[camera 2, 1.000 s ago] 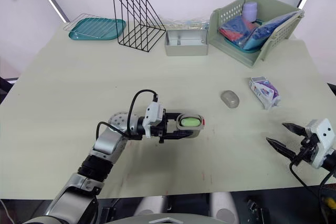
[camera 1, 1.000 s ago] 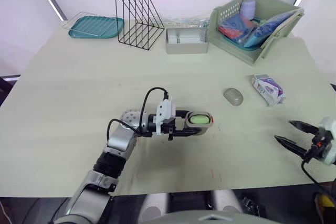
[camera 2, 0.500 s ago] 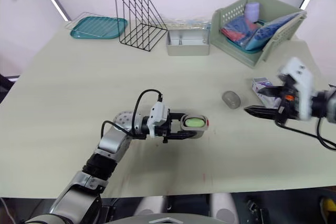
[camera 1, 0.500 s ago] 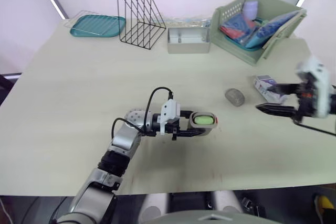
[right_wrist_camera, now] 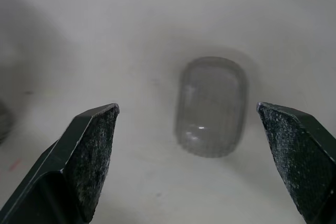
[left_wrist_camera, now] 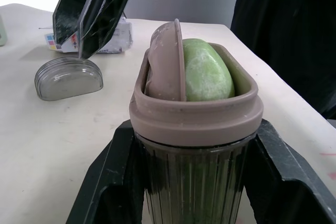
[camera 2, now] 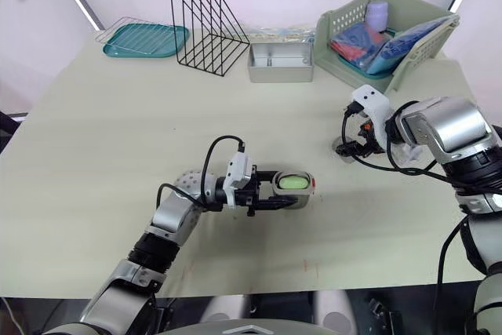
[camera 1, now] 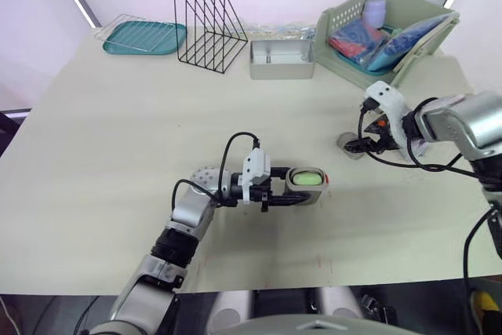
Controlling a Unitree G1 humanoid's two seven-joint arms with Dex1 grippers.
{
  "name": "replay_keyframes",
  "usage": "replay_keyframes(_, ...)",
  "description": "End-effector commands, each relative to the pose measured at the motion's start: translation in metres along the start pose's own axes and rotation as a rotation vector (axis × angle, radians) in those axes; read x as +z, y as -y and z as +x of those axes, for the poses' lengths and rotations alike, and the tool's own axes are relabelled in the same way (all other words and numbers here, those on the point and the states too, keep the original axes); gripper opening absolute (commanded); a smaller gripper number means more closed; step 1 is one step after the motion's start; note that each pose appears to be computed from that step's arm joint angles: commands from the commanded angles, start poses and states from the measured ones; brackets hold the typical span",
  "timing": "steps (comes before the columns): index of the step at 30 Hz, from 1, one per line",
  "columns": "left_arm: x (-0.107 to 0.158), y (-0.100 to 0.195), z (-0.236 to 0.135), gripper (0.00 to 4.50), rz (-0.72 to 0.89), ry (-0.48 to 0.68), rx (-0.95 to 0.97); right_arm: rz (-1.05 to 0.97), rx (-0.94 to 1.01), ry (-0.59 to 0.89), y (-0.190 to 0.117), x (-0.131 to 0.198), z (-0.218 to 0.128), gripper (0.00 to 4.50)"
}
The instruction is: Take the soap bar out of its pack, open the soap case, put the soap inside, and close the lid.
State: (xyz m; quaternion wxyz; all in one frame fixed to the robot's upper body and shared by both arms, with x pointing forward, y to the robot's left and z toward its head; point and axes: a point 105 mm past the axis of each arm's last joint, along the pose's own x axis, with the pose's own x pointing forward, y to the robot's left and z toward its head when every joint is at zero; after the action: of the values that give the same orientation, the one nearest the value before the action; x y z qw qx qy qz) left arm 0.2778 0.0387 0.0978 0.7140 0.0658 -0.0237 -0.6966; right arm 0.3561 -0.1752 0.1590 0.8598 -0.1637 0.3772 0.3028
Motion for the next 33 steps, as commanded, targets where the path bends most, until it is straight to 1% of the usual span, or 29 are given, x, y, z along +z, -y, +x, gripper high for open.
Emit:
replay_keyframes(1,-0.001,0.003,0.001,1.89,0.014,-0.018,-0.008,-0.008,-0.055,0.026,0.009,0.012,-0.001,4.42)
replay_keyframes(27,-0.003,0.003,0.001,1.89,0.017,-0.037,0.003,0.011,-0.02,-0.001,0.005,0.007,0.016,4.42)
replay_keyframes(30,-0.003,0.004,0.001,1.89,0.022,-0.043,-0.001,0.01,-0.017,-0.024,0.005,0.004,0.016,4.42)
replay_keyframes(33,-0.004,0.005,0.001,1.89,0.023,-0.048,-0.008,-0.006,0.026,-0.079,0.0,0.003,0.013,4.42)
